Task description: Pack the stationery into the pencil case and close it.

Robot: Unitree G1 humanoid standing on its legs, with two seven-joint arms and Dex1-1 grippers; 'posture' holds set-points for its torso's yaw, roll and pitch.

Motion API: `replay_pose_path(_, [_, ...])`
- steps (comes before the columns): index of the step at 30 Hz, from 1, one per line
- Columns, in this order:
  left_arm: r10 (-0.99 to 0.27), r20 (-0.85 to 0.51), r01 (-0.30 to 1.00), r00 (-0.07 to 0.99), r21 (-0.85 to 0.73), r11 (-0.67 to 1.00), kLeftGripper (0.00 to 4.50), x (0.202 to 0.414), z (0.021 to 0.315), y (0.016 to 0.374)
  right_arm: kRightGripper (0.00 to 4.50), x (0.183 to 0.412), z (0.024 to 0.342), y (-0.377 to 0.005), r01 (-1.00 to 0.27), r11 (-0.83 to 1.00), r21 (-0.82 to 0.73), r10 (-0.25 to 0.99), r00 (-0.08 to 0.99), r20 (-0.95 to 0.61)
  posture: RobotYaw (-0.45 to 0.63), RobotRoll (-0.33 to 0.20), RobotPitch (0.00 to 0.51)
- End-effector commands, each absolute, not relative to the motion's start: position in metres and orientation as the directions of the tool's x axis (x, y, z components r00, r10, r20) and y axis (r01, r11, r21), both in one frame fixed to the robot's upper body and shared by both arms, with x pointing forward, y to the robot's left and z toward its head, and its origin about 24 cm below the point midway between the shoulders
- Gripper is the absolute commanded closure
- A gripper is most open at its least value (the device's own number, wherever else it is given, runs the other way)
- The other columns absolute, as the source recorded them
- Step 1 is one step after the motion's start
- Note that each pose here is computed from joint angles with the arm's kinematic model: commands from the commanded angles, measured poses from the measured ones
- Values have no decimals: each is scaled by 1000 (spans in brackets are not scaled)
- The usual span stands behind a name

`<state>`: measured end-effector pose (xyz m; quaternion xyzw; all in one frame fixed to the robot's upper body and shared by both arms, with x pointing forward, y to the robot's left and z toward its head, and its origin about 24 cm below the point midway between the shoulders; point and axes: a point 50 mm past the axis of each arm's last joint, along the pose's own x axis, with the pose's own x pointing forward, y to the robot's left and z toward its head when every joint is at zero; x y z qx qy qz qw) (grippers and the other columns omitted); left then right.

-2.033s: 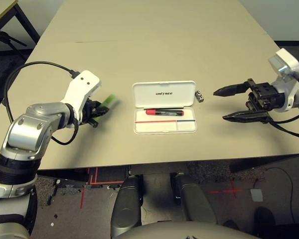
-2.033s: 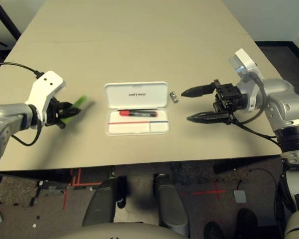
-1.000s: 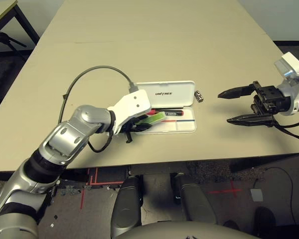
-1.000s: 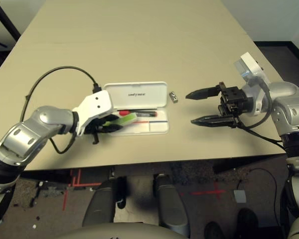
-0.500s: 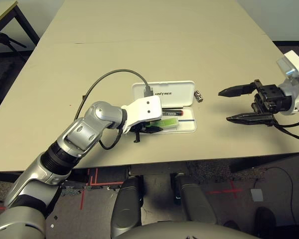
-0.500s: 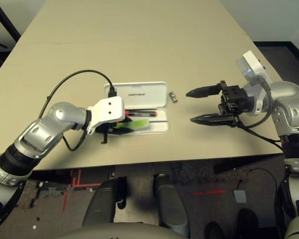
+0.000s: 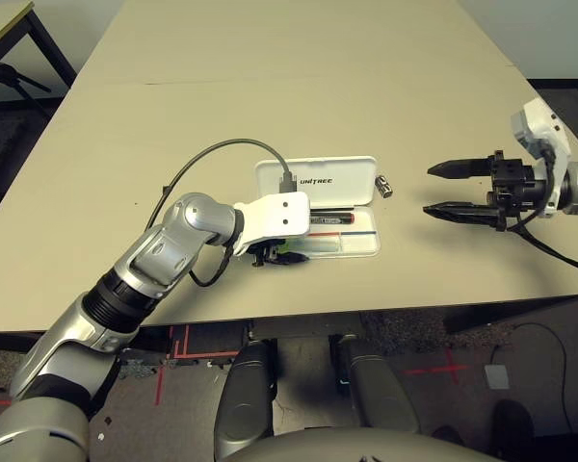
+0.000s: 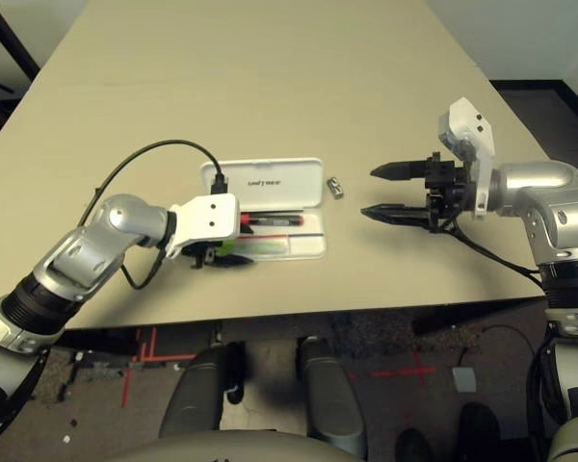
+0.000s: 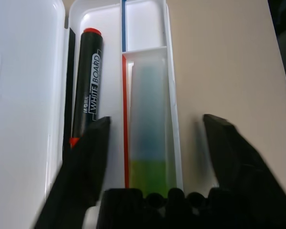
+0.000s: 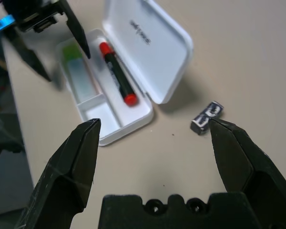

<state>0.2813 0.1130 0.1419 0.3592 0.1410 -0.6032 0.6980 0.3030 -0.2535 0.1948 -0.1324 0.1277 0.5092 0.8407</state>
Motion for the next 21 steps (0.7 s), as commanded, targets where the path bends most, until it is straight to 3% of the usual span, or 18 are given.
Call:
replay_pose_path(1, [-735, -638, 942, 230, 336, 3, 22, 281, 144, 117, 0, 312, 199, -251, -826, 551, -122, 745, 552, -375, -62, 0, 174])
replay_pose_path(8, [-743, -620, 937, 253, 348, 29, 22, 281, 157, 129, 0, 332, 190, -239, -682, 724, -104, 575, 681, -454, -46, 0, 178])
replay_pose_path(21, [-768, -577, 938, 279, 334, 90, 22, 275, 179, 149, 0, 354, 162, -208, -586, 805, -86, 456, 706, -542, 26, 0, 175])
